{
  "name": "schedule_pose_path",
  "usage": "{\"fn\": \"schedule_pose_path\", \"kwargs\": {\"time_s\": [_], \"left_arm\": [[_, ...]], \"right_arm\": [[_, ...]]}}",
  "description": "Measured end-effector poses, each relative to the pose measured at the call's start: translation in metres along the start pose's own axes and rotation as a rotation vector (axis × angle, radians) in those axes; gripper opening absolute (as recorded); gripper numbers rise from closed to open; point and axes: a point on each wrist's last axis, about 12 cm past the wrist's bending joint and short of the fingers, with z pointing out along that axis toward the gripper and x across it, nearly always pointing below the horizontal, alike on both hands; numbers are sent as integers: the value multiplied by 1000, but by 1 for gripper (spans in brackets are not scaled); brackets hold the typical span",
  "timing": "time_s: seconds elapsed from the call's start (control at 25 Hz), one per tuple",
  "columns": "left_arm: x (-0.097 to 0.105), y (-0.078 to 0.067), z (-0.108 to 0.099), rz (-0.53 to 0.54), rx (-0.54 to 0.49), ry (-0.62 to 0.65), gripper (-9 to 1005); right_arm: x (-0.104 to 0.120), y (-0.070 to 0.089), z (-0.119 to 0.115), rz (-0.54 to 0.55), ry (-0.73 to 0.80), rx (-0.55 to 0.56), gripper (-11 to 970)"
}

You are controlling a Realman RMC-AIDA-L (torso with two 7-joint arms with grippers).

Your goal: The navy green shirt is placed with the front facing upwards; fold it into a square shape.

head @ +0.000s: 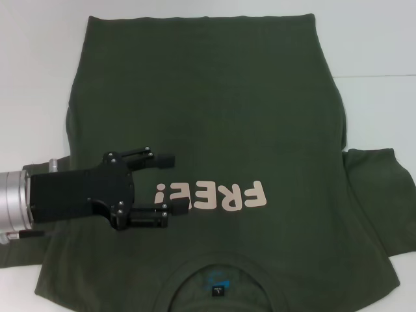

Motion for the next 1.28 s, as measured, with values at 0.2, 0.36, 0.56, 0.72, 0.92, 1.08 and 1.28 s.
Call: {"fn": "schedule_pose_path", "kwargs": {"time_s": [0.2, 0.36, 0.56, 0.72, 0.92, 1.08, 1.28], "left_arm": [[1, 0, 0, -2, -3, 0, 861], [2, -1, -1, -4, -6, 0, 861], [3, -1, -2, -5, -11, 2, 861], [3, -1, -2, -6, -12, 2, 861], [4, -2, -1, -8, -7, -2, 861], [5, -2, -2, -4, -7, -3, 862], [4, -3, -2, -3, -6, -5, 862]], "right_arm": [[-1, 2, 4, 0, 4, -14, 899], [-1, 5, 8, -3, 18, -24, 898], [-1, 5, 8, -5, 20, -24, 898], [-1, 5, 9, -7, 20, -20, 898], [-1, 6, 12, -14, 31, -16, 899], [1, 5, 16, -9, 41, -18, 899], [0, 5, 18, -16, 47, -5, 899]]}}
